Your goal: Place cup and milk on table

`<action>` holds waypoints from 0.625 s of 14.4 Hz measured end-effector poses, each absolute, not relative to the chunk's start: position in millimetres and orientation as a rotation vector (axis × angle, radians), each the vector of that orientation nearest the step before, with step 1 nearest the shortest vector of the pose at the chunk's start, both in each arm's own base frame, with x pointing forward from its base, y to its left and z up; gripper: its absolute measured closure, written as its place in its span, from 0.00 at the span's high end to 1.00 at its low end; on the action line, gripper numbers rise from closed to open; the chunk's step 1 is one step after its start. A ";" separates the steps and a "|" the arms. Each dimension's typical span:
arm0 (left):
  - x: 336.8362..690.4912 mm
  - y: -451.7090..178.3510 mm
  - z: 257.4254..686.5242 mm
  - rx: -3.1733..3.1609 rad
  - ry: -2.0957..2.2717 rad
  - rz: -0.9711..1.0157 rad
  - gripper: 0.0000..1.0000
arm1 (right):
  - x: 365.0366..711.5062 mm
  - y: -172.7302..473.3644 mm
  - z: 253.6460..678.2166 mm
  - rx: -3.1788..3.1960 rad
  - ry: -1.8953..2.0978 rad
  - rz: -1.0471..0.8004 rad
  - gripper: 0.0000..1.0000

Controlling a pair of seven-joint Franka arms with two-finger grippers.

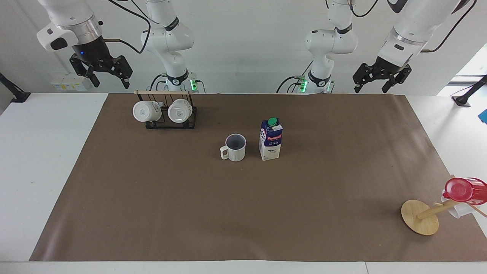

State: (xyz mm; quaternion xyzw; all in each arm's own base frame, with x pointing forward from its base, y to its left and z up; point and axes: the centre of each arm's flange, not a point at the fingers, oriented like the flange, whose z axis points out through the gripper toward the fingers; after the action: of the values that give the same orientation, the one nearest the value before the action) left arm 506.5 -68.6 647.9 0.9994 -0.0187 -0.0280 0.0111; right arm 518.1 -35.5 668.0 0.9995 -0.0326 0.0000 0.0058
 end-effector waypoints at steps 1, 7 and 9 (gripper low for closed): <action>506.4 -68.6 647.9 3.118 -0.060 -0.088 1.00 | 518.2 -34.6 668.1 3.128 -0.099 0.000 1.00; 506.2 -68.7 647.8 3.118 -0.064 -0.091 1.00 | 518.1 -34.2 668.2 3.128 -0.098 0.000 1.00; 506.1 -68.8 647.8 3.118 -0.065 -0.092 1.00 | 518.1 -34.3 668.2 3.128 -0.098 0.000 1.00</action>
State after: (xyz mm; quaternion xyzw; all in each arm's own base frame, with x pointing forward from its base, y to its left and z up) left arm 506.1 -68.8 647.8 0.9993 -0.0208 -0.0293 0.0109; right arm 518.1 -34.3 668.2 0.9995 -0.0314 0.0002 0.0058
